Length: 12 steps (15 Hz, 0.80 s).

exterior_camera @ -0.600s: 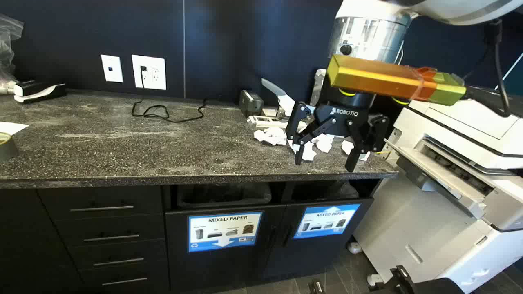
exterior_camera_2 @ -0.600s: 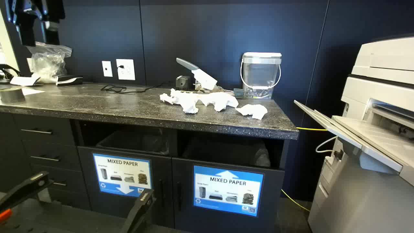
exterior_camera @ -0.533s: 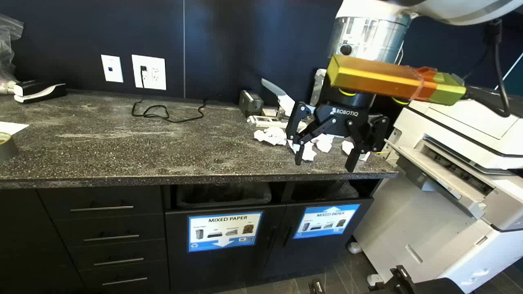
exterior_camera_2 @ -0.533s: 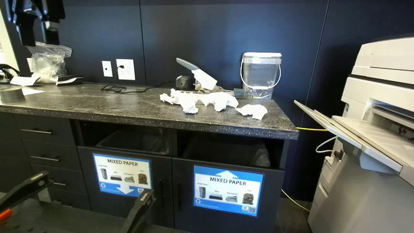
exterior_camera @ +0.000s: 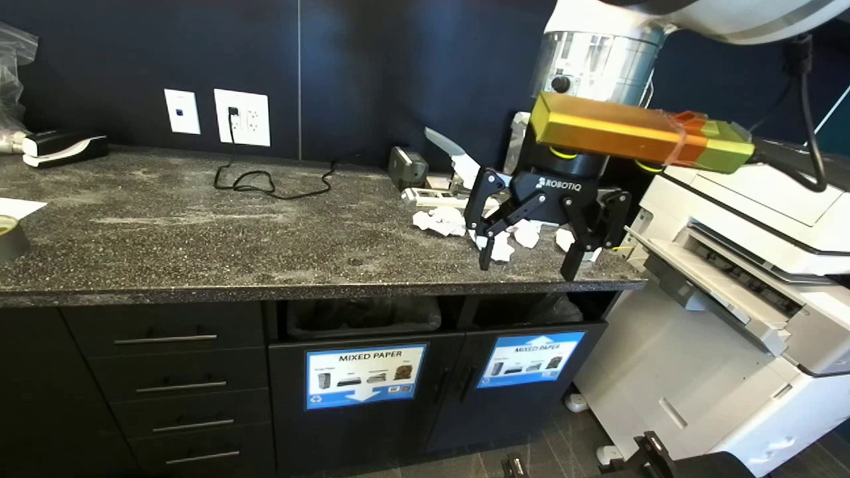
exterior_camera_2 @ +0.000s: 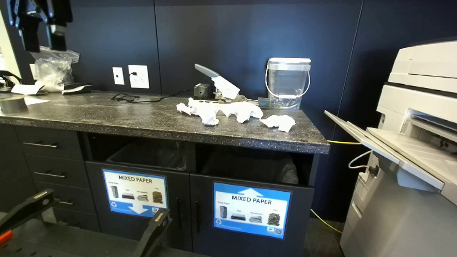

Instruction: Put the papers in the bin to the right

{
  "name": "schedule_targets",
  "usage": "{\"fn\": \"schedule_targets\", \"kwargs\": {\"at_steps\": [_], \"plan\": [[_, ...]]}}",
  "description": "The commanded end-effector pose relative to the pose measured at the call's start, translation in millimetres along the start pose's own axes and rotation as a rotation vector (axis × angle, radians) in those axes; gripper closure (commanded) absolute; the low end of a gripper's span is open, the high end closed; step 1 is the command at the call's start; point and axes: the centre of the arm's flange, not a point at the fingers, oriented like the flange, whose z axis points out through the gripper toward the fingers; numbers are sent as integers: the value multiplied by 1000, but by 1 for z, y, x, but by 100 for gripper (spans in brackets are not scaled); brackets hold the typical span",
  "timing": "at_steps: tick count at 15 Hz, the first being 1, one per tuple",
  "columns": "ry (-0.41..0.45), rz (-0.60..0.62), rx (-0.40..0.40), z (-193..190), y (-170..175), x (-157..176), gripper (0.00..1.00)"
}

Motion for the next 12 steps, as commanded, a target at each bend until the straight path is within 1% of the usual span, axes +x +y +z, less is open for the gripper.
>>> {"fn": "schedule_targets", "kwargs": {"at_steps": [1,3,6,8,12], "plan": [[28,-18,7,4,-9,17,0],[92,-59,11,5,-14,30,0],[220,-152,-4,8,-23,55,0],[307,-238,-1,12,-27,78,0],[428,-425,32,29,-27,138,0]]}}
